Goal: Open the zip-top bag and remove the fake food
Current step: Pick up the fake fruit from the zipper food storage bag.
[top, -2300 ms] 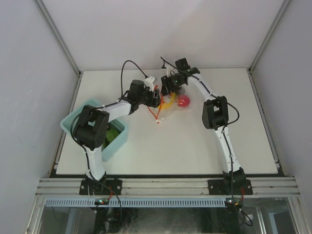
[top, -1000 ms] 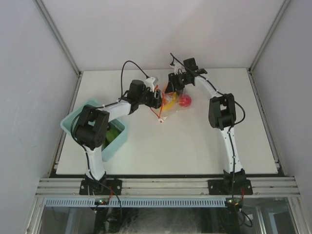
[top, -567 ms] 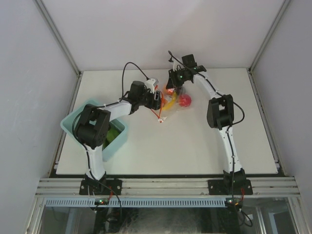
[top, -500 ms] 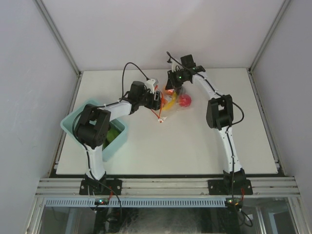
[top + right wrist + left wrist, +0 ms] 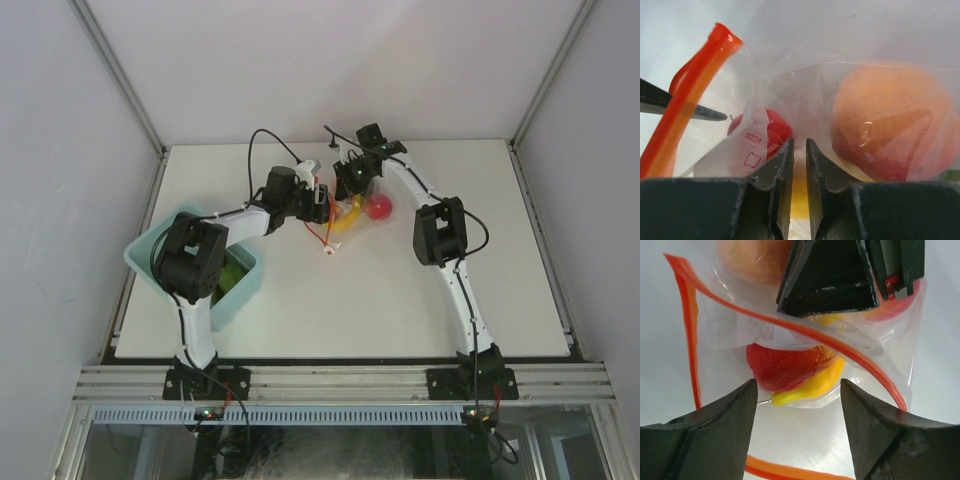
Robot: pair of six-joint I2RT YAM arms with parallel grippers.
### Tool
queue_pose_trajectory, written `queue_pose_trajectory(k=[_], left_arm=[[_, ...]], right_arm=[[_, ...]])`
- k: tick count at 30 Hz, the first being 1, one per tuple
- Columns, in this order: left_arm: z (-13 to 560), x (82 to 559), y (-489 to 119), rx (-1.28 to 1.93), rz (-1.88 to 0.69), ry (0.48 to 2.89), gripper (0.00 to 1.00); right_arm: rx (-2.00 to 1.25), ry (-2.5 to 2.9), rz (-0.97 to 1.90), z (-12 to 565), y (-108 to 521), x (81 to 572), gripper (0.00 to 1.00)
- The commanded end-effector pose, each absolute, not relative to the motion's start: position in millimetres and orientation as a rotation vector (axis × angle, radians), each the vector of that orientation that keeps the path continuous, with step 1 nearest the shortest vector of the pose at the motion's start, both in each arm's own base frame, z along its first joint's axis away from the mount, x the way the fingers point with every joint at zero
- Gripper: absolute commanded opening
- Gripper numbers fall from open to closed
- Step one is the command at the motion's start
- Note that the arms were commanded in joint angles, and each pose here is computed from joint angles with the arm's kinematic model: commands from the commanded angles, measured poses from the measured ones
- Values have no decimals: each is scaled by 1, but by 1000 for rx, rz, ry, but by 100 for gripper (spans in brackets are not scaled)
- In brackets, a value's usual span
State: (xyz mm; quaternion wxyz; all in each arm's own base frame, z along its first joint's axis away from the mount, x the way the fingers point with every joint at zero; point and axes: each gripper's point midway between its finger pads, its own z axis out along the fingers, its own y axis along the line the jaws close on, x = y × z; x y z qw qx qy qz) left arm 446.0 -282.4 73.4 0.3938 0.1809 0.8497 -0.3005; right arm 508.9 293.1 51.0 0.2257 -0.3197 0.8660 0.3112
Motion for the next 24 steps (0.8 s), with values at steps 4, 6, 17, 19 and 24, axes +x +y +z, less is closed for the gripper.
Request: queue_pose_trajectory(k=[4,6,17,19,24], left_arm=[[100,471,-290,384,-792,2064,71],[100,469,-291,403,-803,2059,72],[92,459,-305,515,-862,2092,87],[91,456,-308,544,-866,2087,88],[88,448,-318,631,-886,2083,87]], right_arm=[[-1011,2331,896,65,300,496,16],[-1033,2317,936,67,304,490,16],[-1067,2286,1045,72,313,478,16],[-1070,2279,1063,75,314,476,16],[-1080,2259,1119,78,317,471,15]])
